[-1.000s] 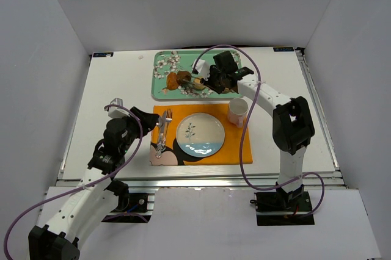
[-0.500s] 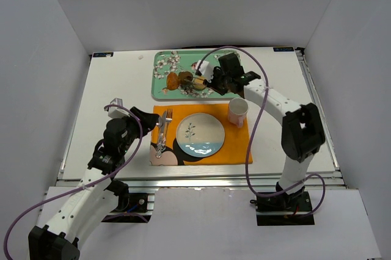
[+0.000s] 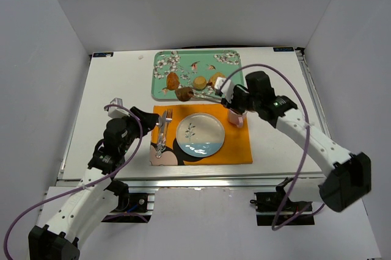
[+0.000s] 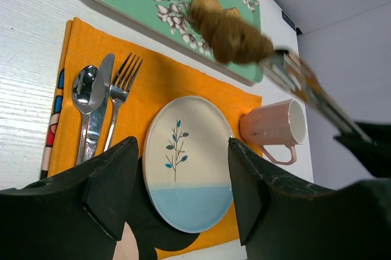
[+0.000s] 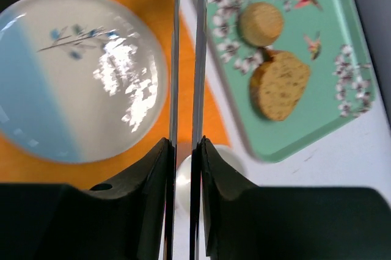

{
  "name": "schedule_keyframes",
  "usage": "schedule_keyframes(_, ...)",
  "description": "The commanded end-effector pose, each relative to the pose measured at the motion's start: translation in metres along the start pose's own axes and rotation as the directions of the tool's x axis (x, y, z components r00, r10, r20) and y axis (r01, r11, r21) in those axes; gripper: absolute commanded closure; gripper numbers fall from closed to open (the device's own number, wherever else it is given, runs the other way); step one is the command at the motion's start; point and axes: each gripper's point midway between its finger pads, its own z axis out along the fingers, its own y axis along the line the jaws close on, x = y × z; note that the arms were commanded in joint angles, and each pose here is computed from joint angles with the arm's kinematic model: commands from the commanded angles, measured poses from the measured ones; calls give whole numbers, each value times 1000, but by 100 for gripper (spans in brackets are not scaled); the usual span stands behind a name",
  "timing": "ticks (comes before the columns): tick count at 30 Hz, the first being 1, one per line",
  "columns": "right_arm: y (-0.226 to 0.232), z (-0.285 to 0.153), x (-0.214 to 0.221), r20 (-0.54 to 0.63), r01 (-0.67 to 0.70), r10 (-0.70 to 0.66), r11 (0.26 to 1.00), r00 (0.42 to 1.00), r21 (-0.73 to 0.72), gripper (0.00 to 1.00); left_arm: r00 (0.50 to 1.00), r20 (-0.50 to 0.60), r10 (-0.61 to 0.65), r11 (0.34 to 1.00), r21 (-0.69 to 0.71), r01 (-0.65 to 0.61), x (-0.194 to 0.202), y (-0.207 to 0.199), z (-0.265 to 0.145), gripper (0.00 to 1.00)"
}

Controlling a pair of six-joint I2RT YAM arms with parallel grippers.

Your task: Place the bread

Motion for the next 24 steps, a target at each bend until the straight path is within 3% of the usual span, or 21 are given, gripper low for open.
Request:
schedule_keyframes(1,37,-21,6,40,15,-11,995,999,-99,100,1000,24,-10,999,35,9,-9,-11,1,30)
schedule_keyframes(8,80,-58,33,35,45,-41,990,999,-134,100,1000,18,-10,999,49,10,-9,-15,4,30)
schedule_keyframes(14,100,-61,57,-13,20,-22,986,1000,-168,96,1000,13,-12,999,51,11,-7,-15,5,30)
schedule_keyframes(21,111,-64,69,-38,23,-31,981,999,-195,86,1000,18,-15,998,54,14,-8,-15,3,30)
schedule_keyframes(24,115,-67,66,-33,16,-24,976,999,-218,76,1000,18,-17,998,55,16,-8,-15,3,30)
